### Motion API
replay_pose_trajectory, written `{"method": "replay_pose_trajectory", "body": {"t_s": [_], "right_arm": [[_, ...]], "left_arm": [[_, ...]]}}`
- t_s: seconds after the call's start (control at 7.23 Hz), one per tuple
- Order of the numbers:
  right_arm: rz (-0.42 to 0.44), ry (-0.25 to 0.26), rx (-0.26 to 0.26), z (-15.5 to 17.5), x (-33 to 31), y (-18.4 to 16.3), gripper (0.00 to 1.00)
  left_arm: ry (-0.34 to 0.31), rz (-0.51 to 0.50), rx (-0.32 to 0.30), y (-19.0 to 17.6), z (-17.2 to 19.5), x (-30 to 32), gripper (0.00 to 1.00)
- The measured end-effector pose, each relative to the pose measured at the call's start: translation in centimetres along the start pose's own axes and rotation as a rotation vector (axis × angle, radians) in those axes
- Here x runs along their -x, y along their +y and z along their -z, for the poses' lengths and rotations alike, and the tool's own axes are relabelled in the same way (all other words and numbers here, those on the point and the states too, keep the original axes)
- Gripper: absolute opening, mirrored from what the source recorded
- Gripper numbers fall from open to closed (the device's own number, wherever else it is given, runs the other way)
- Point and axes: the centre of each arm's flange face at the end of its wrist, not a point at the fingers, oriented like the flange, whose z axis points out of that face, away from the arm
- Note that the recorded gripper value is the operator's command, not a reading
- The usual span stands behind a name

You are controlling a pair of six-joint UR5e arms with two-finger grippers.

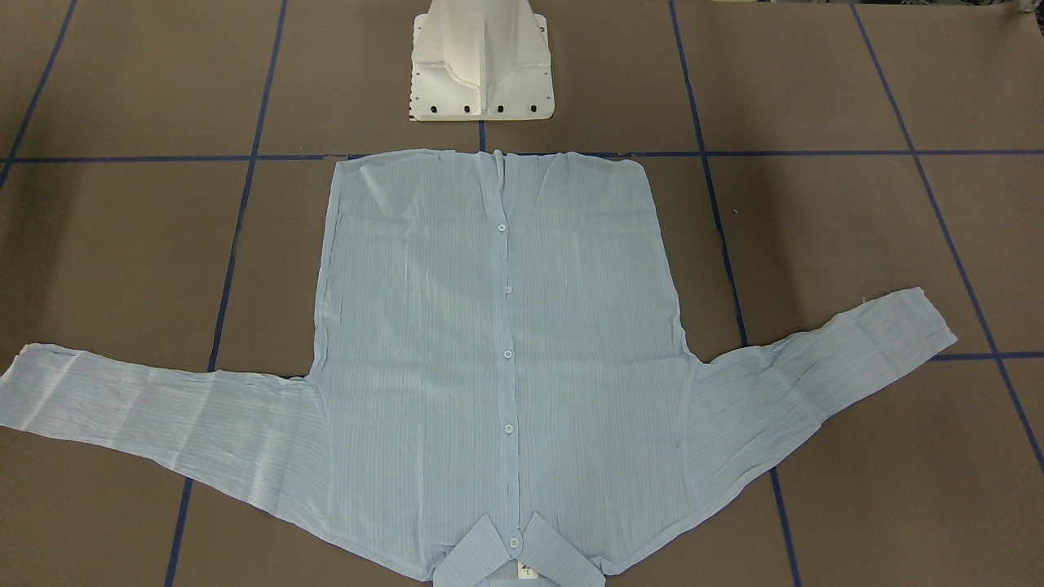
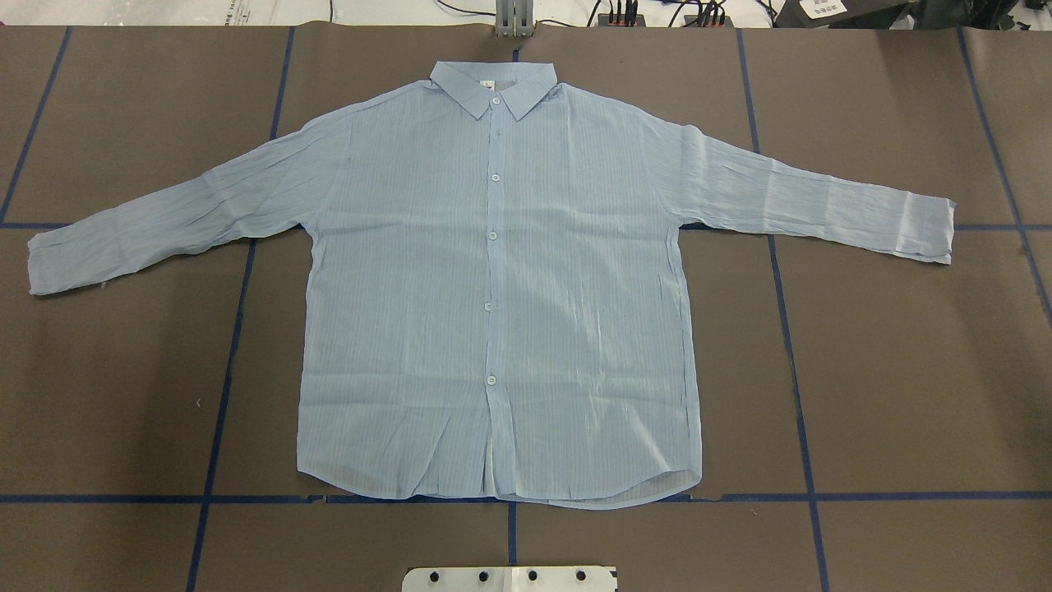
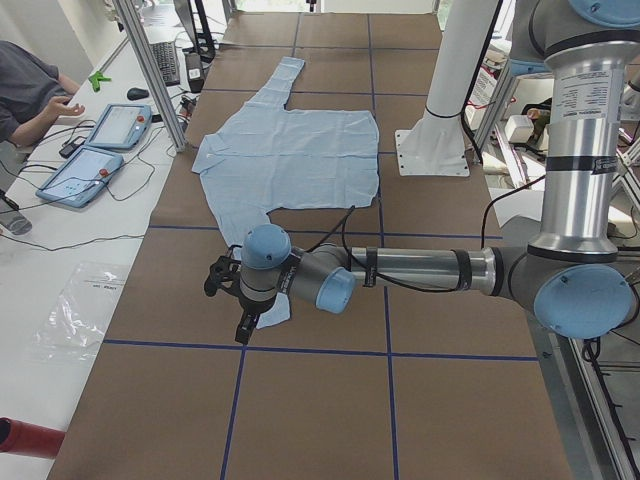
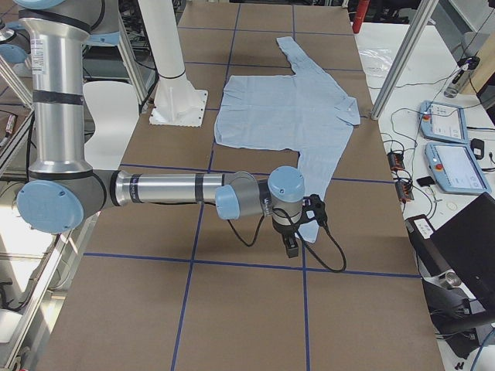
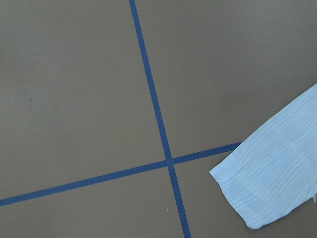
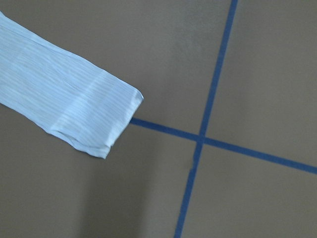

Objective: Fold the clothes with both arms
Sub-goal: 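Move the right gripper toward the cuff of the sleeve nearest it, then lower the right gripper and grasp the sleeve cuff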

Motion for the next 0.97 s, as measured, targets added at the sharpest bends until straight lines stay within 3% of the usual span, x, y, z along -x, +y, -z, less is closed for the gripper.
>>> {"method": "replay_pose_trajectory", "body": {"t_s": [0.14,0.42,0.69,0.97], "right_arm": [[0.006,-0.023,-0.009,-3.1,1.9,-2.2,1.0],[-0.064,-0.061,-0.037,-9.7,5.2,-4.8,1.0],[-0.087,-0.028,-0.046,-14.3,6.8,-4.5,1.0],[-0.095,-0.006,-0.016,-16.8,6.7,-3.7,0.95]], "left_arm": [[0.001,-0.012,-0.011,-1.1,-0.4,0.1,1.0],[0.003,-0.021,-0.019,-2.2,-0.7,0.3,1.0],[0.003,-0.027,-0.025,-2.6,-0.5,0.1,1.0],[0.004,-0.036,-0.036,-2.9,-0.3,-0.1,1.0]]}}
